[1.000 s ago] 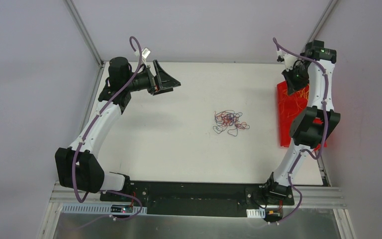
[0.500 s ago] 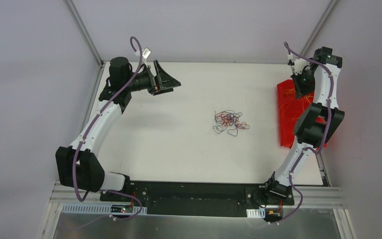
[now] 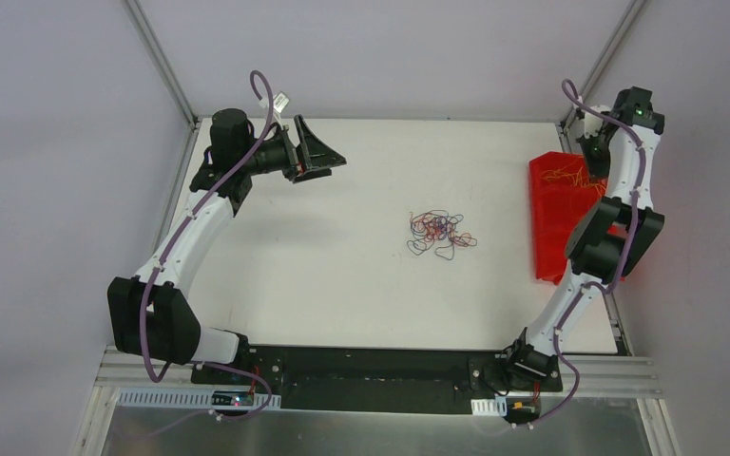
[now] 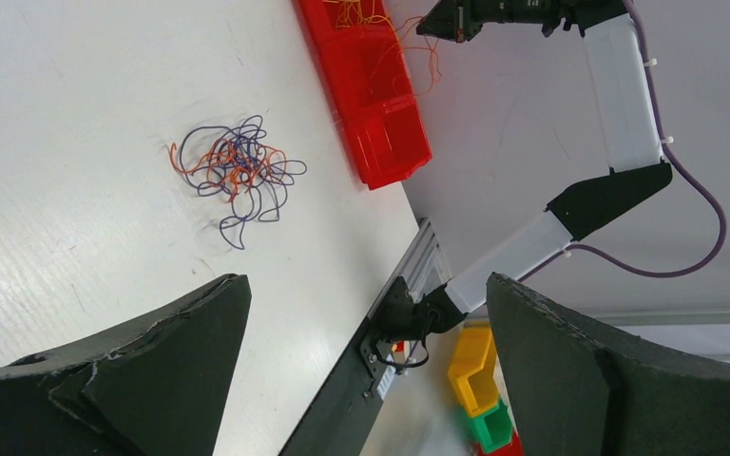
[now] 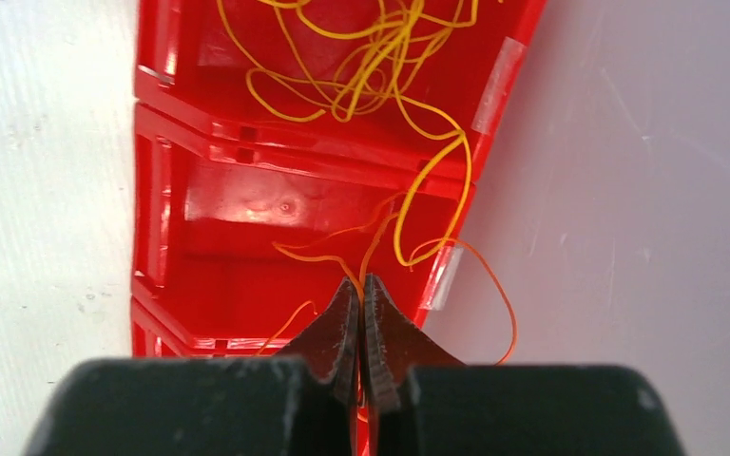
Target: Untangle the cables
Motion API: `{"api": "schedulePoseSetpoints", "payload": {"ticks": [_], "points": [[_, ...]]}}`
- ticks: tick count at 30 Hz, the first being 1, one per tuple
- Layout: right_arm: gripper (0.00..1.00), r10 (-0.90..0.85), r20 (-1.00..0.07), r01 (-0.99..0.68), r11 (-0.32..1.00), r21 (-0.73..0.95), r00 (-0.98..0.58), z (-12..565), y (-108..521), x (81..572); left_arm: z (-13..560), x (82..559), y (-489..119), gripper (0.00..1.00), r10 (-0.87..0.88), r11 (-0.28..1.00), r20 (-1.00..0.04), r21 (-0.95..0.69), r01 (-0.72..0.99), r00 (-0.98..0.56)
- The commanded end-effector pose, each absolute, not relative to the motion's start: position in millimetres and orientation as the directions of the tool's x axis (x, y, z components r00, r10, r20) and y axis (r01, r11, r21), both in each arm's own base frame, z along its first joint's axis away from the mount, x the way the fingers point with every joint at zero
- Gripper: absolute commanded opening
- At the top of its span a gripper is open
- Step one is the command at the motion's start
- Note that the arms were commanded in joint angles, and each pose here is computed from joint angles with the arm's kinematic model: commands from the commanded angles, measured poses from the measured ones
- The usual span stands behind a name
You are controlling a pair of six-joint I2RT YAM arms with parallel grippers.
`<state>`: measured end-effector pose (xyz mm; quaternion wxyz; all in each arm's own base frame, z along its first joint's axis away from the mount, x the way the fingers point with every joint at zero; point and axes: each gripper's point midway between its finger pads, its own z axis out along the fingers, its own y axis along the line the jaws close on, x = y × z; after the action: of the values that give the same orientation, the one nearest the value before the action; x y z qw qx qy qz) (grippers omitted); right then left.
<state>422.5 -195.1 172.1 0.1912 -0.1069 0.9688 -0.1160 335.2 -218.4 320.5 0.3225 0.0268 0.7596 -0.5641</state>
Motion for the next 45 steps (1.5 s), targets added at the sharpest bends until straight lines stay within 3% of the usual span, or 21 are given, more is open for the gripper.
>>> {"api": "schedulePoseSetpoints", "payload": {"ticks": [1, 22, 37, 39, 45], "points": [[0.0, -0.227, -0.332, -0.115, 0.939, -0.324, -0.915, 176.8, -212.8, 416.1, 341.1, 329.8, -221.3, 0.99, -0.301, 0.341, -0.582, -0.806, 0.485, -0.756], [0.0, -0.226, -0.359, -0.187, 0.972, -0.141, -0.905, 133.6, -120.2, 436.0, 337.2, 323.6, -220.1, 0.99, -0.289, 0.347, -0.586, -0.801, 0.488, -0.757], [0.01, -0.184, -0.288, -0.1, 0.953, -0.285, -0.94, 127.8, -191.4, 418.5, 336.8, 326.2, -220.3, 0.99, -0.29, 0.35, -0.586, -0.801, 0.486, -0.757], [0.14, -0.171, -0.298, -0.082, 0.953, -0.291, -0.939, 128.5, -192.3, 420.9, 336.3, 326.9, -220.4, 0.99, -0.29, 0.35, -0.585, -0.802, 0.484, -0.758], [0.39, -0.152, -0.319, -0.057, 0.956, -0.287, -0.935, 144.6, -189.9, 420.3, 327.2, 325.6, -217.2, 0.99, -0.278, 0.388, -0.592, -0.789, 0.475, -0.757]]}}
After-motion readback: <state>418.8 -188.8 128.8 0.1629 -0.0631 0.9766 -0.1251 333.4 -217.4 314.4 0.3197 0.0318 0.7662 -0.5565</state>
